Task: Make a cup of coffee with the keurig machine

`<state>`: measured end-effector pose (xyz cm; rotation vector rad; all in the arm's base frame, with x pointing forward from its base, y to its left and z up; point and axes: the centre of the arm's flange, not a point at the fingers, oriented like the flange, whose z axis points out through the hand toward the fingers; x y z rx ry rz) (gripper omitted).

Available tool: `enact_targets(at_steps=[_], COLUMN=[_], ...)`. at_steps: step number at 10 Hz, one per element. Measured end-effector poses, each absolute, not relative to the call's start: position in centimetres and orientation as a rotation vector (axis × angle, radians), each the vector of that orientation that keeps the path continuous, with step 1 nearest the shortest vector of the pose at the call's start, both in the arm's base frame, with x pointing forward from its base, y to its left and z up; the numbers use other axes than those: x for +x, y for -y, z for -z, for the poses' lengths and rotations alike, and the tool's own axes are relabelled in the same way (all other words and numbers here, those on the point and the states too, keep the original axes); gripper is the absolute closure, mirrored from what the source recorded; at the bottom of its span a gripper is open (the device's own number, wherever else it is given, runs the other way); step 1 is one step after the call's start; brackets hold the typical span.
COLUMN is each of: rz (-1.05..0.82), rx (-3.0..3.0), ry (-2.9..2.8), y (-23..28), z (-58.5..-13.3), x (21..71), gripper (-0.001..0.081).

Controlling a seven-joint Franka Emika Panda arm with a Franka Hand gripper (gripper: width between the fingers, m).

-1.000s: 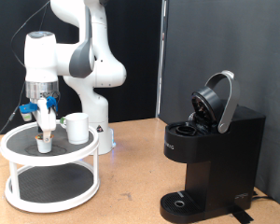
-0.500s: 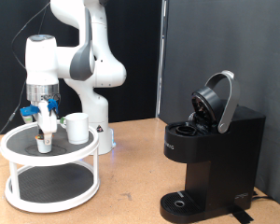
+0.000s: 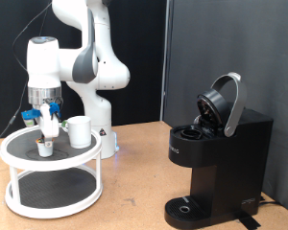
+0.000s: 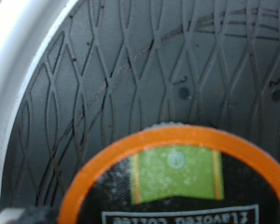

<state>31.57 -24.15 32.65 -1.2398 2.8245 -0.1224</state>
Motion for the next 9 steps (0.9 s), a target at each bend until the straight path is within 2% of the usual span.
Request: enact_targets(at_steps=[3, 5, 7, 9], rz=[0.06, -0.048, -0.076, -0.117], rx=[-1.216, -1.188, -1.202, -1.164], ry=[-2.853, -2.863, -2.849, -2.837], y=[24.3, 24.9, 25.4, 25.1], z=[-33.4, -36.0, -38.4, -38.3], x=[31.5, 31.6, 31.6, 31.7], gripper=[0.0423, 0.0423, 0.0422, 0.0421])
